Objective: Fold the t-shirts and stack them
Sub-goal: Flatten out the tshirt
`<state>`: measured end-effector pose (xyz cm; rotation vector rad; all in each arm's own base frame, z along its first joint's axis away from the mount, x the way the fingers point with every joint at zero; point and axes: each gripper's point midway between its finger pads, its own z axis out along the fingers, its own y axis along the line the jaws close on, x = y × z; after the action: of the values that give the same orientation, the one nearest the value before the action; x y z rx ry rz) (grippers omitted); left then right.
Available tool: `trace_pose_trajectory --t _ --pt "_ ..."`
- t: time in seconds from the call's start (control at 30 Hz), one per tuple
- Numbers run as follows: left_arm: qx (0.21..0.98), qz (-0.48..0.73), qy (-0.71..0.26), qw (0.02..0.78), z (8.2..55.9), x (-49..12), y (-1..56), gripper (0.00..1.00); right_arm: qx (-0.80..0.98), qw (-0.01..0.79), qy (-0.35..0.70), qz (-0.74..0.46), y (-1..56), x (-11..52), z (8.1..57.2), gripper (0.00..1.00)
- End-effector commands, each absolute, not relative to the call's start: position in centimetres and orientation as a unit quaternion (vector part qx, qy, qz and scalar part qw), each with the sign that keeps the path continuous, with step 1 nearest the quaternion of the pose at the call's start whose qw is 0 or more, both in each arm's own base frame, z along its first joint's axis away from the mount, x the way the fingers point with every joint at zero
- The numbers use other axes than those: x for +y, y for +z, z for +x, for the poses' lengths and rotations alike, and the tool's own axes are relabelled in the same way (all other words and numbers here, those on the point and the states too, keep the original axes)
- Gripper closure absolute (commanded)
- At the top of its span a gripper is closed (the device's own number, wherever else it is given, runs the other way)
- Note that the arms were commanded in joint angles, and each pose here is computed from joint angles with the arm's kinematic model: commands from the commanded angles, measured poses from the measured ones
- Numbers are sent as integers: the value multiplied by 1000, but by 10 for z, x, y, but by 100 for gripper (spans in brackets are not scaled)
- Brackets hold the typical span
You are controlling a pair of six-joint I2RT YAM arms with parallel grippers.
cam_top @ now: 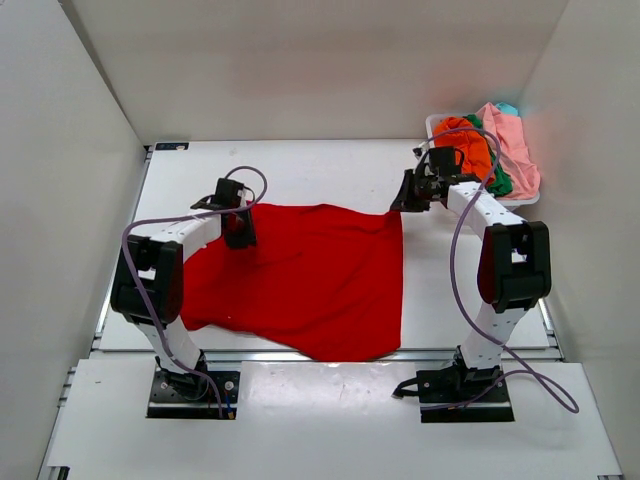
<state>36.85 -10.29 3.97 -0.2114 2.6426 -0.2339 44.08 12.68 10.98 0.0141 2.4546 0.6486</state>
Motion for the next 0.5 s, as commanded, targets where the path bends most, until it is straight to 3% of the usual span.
trace_pose_trajectory --t 0.0,0.33,0.37,0.4,0.47 --pt "965 -63 -75 243 365 -101 44 60 912 320 257 -4 121 132 448 100" --pt "972 -56 -28 226 355 -89 22 61 913 315 261 -9 118 135 444 100" --pt "971 -56 -30 229 357 -89 23 63 912 315 262 -4 118 133 446 99" --pt "972 -52 -34 225 355 -92 20 75 913 313 260 -3 118 132 444 100" --pt "972 -52 -38 227 356 -93 21 89 913 312 264 -7 118 135 443 100"
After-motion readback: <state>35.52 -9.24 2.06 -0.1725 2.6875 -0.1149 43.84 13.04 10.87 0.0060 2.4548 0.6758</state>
